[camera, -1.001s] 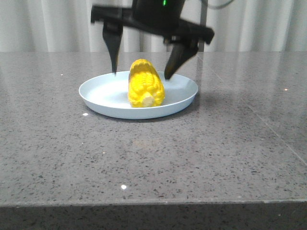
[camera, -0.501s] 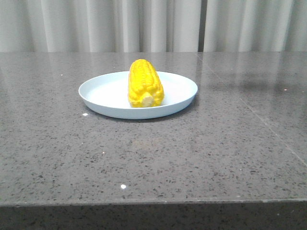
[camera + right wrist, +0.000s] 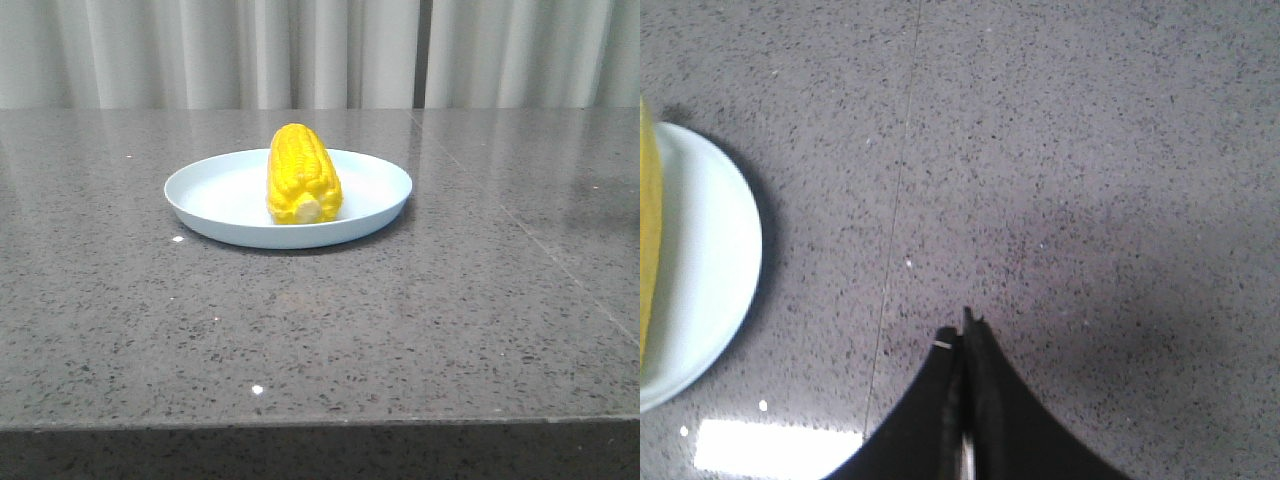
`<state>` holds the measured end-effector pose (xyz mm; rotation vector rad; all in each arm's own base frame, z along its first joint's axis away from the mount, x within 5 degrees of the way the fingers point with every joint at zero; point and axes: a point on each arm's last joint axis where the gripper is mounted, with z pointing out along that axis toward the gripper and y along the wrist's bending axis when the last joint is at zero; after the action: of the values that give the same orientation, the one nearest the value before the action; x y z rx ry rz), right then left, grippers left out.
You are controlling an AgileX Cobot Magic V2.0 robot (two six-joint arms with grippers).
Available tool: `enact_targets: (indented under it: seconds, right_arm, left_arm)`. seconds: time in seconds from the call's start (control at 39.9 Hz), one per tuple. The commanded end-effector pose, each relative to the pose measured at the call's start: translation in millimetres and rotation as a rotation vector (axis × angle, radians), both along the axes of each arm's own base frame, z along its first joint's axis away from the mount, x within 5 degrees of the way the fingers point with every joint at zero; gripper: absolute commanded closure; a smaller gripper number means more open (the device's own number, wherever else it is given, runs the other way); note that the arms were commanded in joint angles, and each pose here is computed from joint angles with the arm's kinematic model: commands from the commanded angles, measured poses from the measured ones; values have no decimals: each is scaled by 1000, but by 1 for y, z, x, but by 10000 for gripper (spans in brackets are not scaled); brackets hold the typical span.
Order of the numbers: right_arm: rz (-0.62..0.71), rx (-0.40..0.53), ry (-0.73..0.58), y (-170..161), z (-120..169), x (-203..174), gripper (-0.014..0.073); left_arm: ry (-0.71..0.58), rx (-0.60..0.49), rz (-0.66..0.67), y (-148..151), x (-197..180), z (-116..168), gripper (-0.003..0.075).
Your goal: Place corn on plate with both arms
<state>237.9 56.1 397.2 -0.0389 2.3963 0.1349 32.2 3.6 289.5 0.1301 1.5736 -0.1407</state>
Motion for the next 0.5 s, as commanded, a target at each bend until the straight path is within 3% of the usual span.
enact_targets:
  seconds: [0.0,0.25,0.48]
  right_arm:
    - [36,-15,-177,-10,-7,-29,663]
    - [69,14,-445,-29,-68,-110,662]
    - [72,72,-708,-44,-101,-174,662]
  left_arm:
    - [-97,-20,-20,-1,-2,16,741]
    - [-97,-20,-20,-1,-2,16,741]
    - [-97,-20,-20,-1,-2,16,741]
